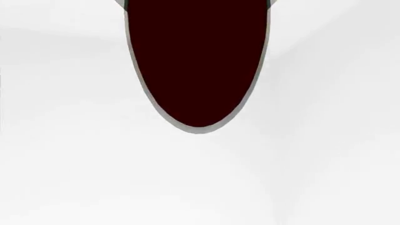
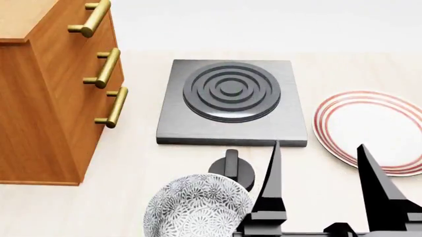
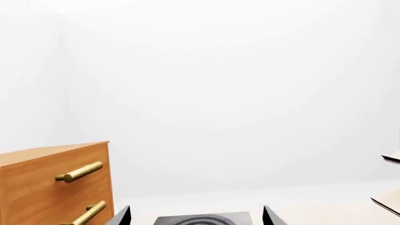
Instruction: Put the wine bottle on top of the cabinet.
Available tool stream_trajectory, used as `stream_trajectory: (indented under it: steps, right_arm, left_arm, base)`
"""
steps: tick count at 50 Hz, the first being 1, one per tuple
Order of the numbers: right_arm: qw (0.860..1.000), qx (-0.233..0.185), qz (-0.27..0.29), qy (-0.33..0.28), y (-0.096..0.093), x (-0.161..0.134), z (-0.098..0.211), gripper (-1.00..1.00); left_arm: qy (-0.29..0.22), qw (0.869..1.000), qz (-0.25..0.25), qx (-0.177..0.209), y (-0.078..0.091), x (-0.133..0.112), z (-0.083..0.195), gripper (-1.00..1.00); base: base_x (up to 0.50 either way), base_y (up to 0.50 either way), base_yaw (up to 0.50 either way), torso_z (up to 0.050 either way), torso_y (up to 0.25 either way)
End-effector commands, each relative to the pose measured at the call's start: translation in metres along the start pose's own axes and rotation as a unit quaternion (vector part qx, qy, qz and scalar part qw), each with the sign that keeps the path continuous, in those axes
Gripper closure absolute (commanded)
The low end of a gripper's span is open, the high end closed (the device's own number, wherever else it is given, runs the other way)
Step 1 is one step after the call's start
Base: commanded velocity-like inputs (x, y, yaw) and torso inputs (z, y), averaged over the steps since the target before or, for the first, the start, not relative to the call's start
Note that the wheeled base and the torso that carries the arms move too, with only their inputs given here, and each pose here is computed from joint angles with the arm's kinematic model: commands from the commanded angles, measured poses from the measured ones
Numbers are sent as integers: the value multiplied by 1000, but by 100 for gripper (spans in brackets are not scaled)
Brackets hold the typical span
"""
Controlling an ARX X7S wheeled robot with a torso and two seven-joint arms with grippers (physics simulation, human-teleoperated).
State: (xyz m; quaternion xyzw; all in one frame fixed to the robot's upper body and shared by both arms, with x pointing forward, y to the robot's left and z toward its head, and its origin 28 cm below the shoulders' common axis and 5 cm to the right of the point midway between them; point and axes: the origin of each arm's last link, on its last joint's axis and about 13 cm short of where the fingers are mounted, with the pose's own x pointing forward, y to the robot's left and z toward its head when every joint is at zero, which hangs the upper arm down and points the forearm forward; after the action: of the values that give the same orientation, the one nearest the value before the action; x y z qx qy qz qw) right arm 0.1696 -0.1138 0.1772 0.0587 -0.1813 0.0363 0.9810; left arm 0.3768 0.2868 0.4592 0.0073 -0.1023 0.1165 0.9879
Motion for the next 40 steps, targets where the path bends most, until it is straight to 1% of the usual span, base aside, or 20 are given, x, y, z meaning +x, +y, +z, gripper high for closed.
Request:
stream_trajectory:
  steps: [1,8,9,10,19,20,23,30,40]
  right_arm:
    - [1000,0,-6,10,-3,-2,-7,-100]
    - [1000,1,-7,8,-3,-2,-5,-100]
    - [1000,1,-7,8,-2,-2,-5,-100]
    - [1000,1,-6,8,-2,-2,-5,-100]
    - [1000,-1,-7,8,-2,-3,-5,-100]
    - [1000,0,-7,9,-2,-2,-5,-100]
    - [1000,-1,-4,10,-1,-3,-6,-100]
    - [1000,-1,-7,10,-2,-3,-6,-100]
    - [1000,-1,-8,9,-3,-3,-6,-100]
  left_arm:
    - [33,999,-10,-9,-7,6,-9,100]
    - [57,998,-5,-20,-4,6,-24,100]
    - [57,998,-8,-34,-4,5,-26,100]
    - [60,998,-7,-37,-4,5,-29,100]
    - [72,997,-4,-37,-4,7,-41,100]
    - [69,996,-4,-51,-5,7,-43,100]
    - [76,996,-11,-50,-10,10,-54,100]
    - [78,995,-25,-52,-20,14,-64,100]
    - [102,994,-23,-42,-23,15,-87,100]
  base:
    - [0,0,0,0,0]
    - [0,0,0,0,0]
    - [0,0,0,0,0]
    - [0,0,0,0,0]
    - [0,0,0,0,1]
    - [0,0,0,0,0]
    - [0,0,0,0,0]
    - [0,0,0,1,1]
    - [0,0,0,0,1]
